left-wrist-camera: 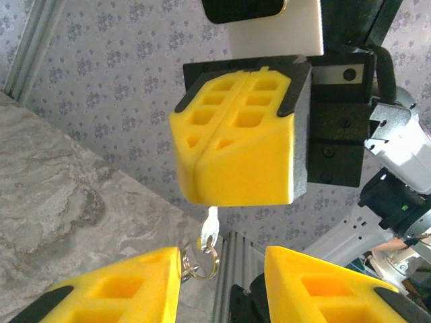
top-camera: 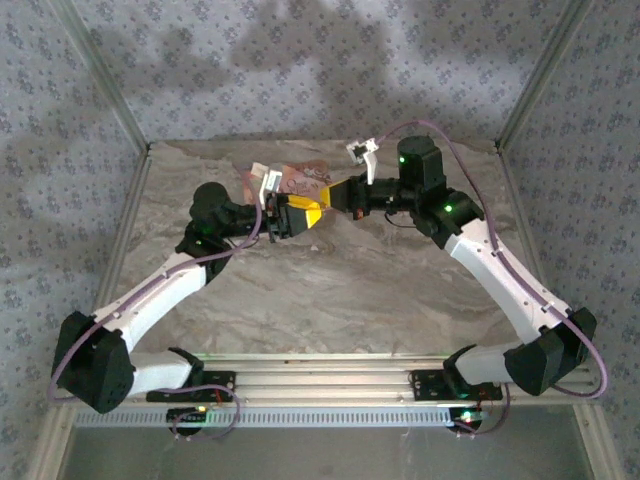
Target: Unlock the padlock with the key
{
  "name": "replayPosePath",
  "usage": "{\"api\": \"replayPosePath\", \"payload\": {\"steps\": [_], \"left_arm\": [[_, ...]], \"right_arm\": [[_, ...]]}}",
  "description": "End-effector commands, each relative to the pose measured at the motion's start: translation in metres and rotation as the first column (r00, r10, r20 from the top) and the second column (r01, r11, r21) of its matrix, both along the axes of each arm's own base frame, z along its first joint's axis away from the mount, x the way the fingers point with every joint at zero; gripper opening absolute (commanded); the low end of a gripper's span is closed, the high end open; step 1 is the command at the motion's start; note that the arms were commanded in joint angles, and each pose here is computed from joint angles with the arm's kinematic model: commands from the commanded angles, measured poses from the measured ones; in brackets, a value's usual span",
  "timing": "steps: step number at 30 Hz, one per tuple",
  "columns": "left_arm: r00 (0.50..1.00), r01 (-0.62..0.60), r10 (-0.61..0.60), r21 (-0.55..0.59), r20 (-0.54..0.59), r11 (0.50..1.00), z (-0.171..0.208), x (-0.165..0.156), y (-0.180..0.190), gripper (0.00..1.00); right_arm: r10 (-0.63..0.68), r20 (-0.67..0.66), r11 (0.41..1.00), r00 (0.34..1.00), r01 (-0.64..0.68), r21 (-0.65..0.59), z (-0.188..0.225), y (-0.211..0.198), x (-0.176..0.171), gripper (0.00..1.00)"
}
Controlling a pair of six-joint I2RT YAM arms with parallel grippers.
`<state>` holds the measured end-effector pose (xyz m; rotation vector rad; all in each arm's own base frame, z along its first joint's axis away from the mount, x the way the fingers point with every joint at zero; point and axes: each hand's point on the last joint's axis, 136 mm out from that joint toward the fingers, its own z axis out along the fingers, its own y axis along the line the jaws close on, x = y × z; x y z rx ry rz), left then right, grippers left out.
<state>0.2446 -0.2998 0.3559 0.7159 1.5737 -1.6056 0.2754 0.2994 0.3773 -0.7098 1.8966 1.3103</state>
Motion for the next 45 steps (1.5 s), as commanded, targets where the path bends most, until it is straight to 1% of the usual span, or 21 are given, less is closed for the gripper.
{"api": "replayPosePath", "payload": {"steps": [1,7,12,17,22,25,30,33,34,39,42,43,45], "left_arm": [[0.998,0.018,-0.016,-0.036,0.059,0.999,0.018,-0.003,-0.001,0.38],[0.998,0.025,-0.022,-0.050,0.057,0.998,0.021,0.000,-0.003,0.40],[0.997,0.040,-0.036,-0.054,0.066,0.998,0.024,-0.001,-0.006,0.37],[0.997,0.047,-0.044,-0.050,0.065,0.998,0.023,-0.002,-0.008,0.27],[0.997,0.047,-0.044,-0.039,0.057,0.998,0.019,-0.003,-0.009,0.26],[0.997,0.049,-0.047,-0.034,0.058,0.998,0.017,-0.003,-0.010,0.23],[0.997,0.045,-0.044,-0.025,0.057,0.999,0.015,-0.003,-0.010,0.13],[0.998,0.037,-0.036,-0.022,0.053,0.999,0.012,-0.002,-0.010,0.04],[0.998,0.032,-0.031,-0.022,0.053,0.999,0.013,-0.001,-0.009,0.03],[0.999,0.016,-0.015,-0.017,0.044,1.000,0.011,0.001,-0.008,0.07],[0.999,0.011,-0.011,-0.017,0.042,1.000,0.010,0.002,-0.007,0.07],[0.999,0.011,-0.010,-0.019,0.045,1.000,0.011,0.002,-0.006,0.11],[0.999,0.008,-0.007,-0.020,0.046,1.000,0.012,0.002,-0.006,0.23]], "right_arm": [[0.030,0.021,0.999,0.999,-0.031,0.029,0.011,0.001,-0.010,0.00],[0.038,0.023,0.999,0.999,-0.038,0.033,0.012,0.003,-0.011,0.00],[0.039,0.019,0.999,0.999,-0.039,0.032,0.010,0.004,-0.011,0.00],[0.035,0.019,0.999,0.999,-0.035,0.031,0.010,0.004,-0.011,0.00],[0.027,0.019,0.999,0.999,-0.028,0.033,0.009,0.003,-0.010,0.00],[0.026,0.022,0.999,0.999,-0.027,0.038,0.010,0.004,-0.009,0.00],[0.022,0.022,0.999,1.000,-0.022,0.039,0.009,0.003,-0.009,0.00],[0.016,0.023,0.999,1.000,-0.017,0.038,0.009,0.002,-0.009,0.00],[0.012,0.025,0.999,1.000,-0.013,0.037,0.009,0.002,-0.008,0.00],[-0.010,0.041,0.999,0.999,0.009,0.042,0.013,-0.002,-0.008,0.00],[-0.010,0.040,0.999,0.999,0.008,0.044,0.013,-0.002,-0.008,0.00],[-0.012,0.042,0.999,0.999,0.010,0.047,0.014,-0.003,-0.008,0.00],[-0.017,0.044,0.999,0.999,0.015,0.045,0.013,-0.003,-0.008,0.00]]}}
